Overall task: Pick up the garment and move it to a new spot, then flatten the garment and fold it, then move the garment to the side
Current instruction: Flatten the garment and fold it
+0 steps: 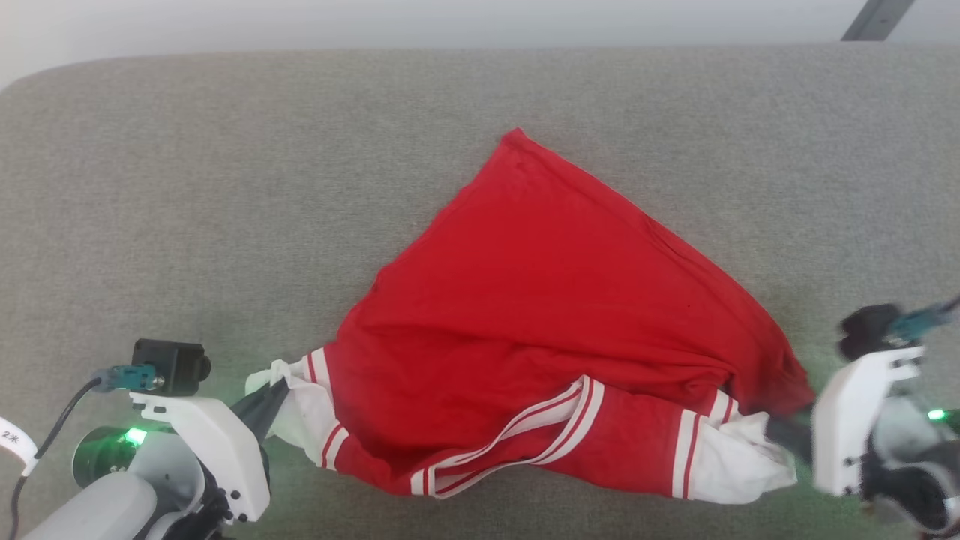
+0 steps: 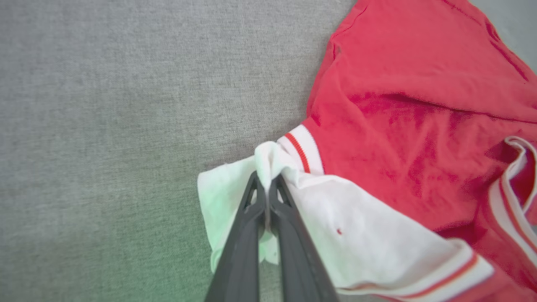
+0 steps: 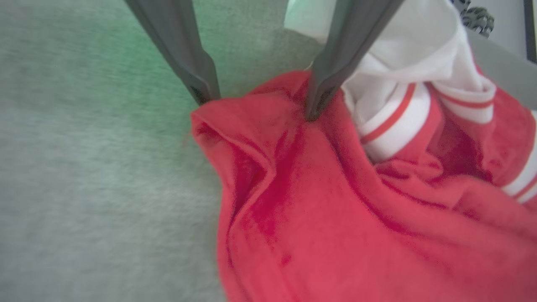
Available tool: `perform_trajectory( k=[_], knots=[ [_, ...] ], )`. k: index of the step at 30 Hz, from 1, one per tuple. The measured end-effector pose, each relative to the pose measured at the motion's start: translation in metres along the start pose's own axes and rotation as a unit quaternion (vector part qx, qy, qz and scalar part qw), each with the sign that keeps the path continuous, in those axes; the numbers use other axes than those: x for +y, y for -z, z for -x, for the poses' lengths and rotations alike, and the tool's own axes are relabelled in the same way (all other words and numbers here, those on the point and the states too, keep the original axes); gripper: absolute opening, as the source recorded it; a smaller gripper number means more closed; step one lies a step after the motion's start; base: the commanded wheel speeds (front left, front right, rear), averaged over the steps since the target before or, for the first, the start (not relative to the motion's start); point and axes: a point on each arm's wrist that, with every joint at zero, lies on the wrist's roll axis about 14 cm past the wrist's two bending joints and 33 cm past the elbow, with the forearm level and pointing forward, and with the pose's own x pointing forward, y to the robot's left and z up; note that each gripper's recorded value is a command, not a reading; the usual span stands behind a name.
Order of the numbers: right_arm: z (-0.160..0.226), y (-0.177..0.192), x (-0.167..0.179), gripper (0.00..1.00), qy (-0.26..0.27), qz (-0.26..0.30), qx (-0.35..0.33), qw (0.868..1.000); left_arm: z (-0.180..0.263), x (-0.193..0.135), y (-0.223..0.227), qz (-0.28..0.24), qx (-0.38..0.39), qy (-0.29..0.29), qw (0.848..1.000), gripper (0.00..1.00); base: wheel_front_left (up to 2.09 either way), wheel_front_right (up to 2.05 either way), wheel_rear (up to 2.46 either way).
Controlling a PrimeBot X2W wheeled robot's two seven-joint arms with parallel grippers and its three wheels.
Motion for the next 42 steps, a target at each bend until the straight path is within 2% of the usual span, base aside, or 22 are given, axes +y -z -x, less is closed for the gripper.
perform_trajectory(
  k=[3, 9, 14, 25, 30, 34, 42],
  knots=[
    [0.011, -0.023, -0.002, 1.0, 0.008, 0.007, -0.041, 0.999, 0.003, 0.0, 0.001, 0.003, -0.004, -0.001, 1.0, 0.0, 0.0, 0.0, 0.0],
    [0.027, -0.062, 0.018, 1.0, -0.007, 0.036, -0.104, 0.994, 0.01, 0.001, 0.005, 0.01, -0.006, -0.004, 1.0, 0.0, 0.0, 0.0, 0.0],
    [0.032, -0.107, 0.045, 1.0, -0.029, 0.073, -0.159, 0.984, 0.016, 0.004, 0.01, 0.017, -0.007, -0.009, 1.0, 0.0, 0.0, 0.0, 0.0],
    [-0.015, -0.189, 0.11, 1.0, -0.078, 0.171, -0.178, 0.966, 0.02, 0.0, 0.011, 0.027, -0.021, -0.005, 0.999, 0.0, 0.0, 0.0, 0.0],
    [-0.057, -0.203, 0.138, 1.0, -0.098, 0.203, -0.135, 0.965, 0.02, 0.005, 0.014, 0.039, -0.023, -0.013, 0.999, 0.0, 0.0, 0.0, 0.0],
    [-0.099, -0.206, 0.149, 1.0, -0.094, 0.231, -0.081, 0.965, 0.018, 0.012, 0.017, 0.05, -0.022, -0.022, 0.998, 0.0, 0.0, 0.0, 0.0],
    [-0.155, -0.171, 0.153, 1.0, -0.087, 0.269, 0.059, 0.957, 0.013, 0.025, 0.028, 0.06, -0.012, -0.039, 0.997, 0.0, 0.0, 0.0, 0.0]
  ],
)
